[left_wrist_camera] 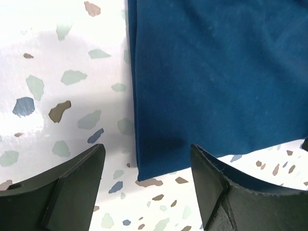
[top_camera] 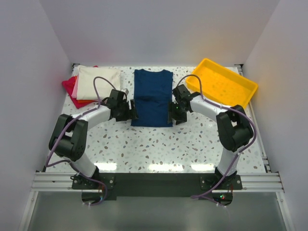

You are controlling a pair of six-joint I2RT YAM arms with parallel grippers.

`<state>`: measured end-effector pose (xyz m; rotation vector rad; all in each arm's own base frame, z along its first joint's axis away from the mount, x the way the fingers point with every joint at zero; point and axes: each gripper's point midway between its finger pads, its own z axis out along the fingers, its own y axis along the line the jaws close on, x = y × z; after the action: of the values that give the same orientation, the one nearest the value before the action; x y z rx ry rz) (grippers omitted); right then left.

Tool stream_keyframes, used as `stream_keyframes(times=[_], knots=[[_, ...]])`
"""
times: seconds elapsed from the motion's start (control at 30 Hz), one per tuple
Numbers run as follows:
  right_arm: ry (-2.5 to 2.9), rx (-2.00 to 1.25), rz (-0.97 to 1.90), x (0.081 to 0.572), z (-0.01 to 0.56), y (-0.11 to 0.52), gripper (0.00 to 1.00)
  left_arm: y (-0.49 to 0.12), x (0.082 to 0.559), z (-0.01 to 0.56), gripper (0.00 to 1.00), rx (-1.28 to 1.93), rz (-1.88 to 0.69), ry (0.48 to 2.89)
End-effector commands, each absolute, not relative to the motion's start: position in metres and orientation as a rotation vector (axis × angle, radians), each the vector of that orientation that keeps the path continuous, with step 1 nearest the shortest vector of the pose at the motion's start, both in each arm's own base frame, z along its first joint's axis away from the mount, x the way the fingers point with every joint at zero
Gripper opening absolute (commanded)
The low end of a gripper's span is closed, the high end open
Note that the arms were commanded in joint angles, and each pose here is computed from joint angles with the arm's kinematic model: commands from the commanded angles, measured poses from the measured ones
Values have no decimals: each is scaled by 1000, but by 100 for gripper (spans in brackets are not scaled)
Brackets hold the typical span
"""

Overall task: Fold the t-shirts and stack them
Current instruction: Fold the tshirt

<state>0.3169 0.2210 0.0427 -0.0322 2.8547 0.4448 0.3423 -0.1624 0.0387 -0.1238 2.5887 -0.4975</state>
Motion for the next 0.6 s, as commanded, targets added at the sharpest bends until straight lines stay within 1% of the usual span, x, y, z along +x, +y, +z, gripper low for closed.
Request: stream_keyframes(times=[0.0, 0.07, 0.1, 0.27, 0.4, 0.57], knots=[[2772, 11, 582, 322, 63, 236, 56, -167, 344, 51, 76, -124, -523, 2539], [2780, 20, 574, 321, 59, 234, 54, -166, 343, 50, 75, -126, -524, 2543], [2786, 26, 570, 320, 57, 233, 51, -166, 342, 49, 75, -126, -523, 2547], [2801, 44, 524, 319, 44, 228, 45, -165, 340, 49, 75, -127, -516, 2549], [2827, 37, 479, 316, 35, 222, 38, -164, 337, 49, 74, -129, -514, 2549], [2846, 41, 440, 312, 27, 217, 31, -162, 333, 48, 74, -131, -505, 2554]])
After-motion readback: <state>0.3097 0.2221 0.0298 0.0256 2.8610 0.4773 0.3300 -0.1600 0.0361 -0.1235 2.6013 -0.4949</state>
